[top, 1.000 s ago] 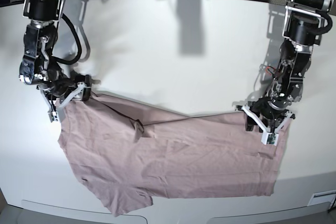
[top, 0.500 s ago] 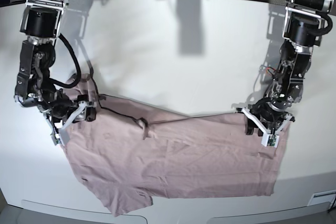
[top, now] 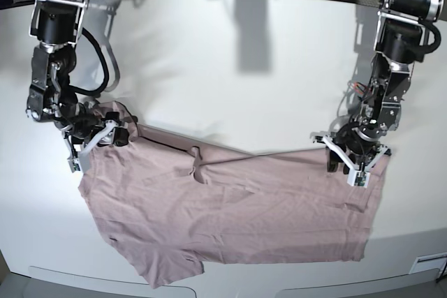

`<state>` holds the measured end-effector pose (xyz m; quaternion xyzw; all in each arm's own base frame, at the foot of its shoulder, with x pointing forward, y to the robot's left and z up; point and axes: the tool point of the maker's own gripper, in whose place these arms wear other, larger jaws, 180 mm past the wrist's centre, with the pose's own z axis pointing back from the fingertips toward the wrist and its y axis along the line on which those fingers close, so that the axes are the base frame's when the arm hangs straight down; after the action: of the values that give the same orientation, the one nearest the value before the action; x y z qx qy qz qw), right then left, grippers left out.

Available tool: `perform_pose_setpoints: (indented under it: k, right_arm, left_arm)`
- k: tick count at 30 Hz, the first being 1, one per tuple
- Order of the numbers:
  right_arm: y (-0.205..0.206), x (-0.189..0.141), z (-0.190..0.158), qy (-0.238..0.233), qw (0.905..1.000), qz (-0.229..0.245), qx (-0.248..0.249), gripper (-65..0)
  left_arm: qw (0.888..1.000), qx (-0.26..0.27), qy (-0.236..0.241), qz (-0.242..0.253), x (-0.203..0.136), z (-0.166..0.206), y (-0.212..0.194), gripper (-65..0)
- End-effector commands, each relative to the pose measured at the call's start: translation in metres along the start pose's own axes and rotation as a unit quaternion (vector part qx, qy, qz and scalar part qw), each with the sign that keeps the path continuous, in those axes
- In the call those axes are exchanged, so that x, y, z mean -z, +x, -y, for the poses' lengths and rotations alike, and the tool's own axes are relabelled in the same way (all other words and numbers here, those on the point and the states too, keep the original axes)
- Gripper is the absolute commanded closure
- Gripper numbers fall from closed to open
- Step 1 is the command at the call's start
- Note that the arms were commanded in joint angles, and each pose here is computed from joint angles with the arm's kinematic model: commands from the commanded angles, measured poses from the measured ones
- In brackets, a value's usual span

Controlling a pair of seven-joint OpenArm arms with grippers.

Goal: Fold the T-shirt properly
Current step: 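Grasp the folded edge with both grippers and pull it taut outward, then move the right gripper inward over the shirt and press the fabric down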

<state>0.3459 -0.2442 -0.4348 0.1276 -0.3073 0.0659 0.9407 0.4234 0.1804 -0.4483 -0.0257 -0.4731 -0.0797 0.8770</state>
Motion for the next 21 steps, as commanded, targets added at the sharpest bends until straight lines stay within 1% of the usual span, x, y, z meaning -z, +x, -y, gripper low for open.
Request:
perform_pose_setpoints:
  k: [1, 7, 9, 11, 12, 14, 17, 21]
  right_arm:
    - [-0.005, -0.009, 0.021, -0.034, 0.9988, -0.03, -0.019, -31.4]
    - [-0.002, -0.041, 0.069, -0.089, 0.994, -0.046, -0.043, -31.4]
    - [0.0, -0.049, 0.081, -0.101, 0.9926, -0.046, -0.048, -31.4]
    - [0.002, -0.055, 0.09, -0.118, 0.9911, -0.045, -0.04, -31.4]
    - [0.003, -0.055, 0.09, -0.117, 0.9915, -0.043, -0.037, -31.4]
    - [0.01, -0.053, 0.082, -0.097, 0.9947, -0.025, -0.026, -31.4]
    - [0.034, -0.055, 0.059, -0.047, 0.9986, 0.017, -0.015, -31.4]
    - [0.074, -0.064, 0.022, -0.004, 0.9979, 0.053, -0.036, -31.4]
  left_arm:
    - [0.999, 0.018, 0.027, -0.039, -0.004, -0.024, -0.015, -21.4]
    - [0.997, 0.042, 0.056, -0.042, -0.017, -0.065, -0.013, -21.4]
    - [0.996, 0.046, 0.061, -0.039, -0.021, -0.073, -0.011, -21.4]
    - [0.997, 0.037, 0.061, -0.042, -0.022, -0.075, -0.011, -21.4]
    - [0.997, 0.036, 0.06, -0.044, -0.022, -0.074, -0.012, -21.4]
    - [0.997, 0.035, 0.055, -0.045, -0.021, -0.07, -0.013, -21.4]
    - [0.997, 0.032, 0.046, -0.044, -0.019, -0.061, -0.014, -21.4]
    - [0.998, 0.031, 0.045, -0.044, -0.018, -0.06, -0.014, -21.4]
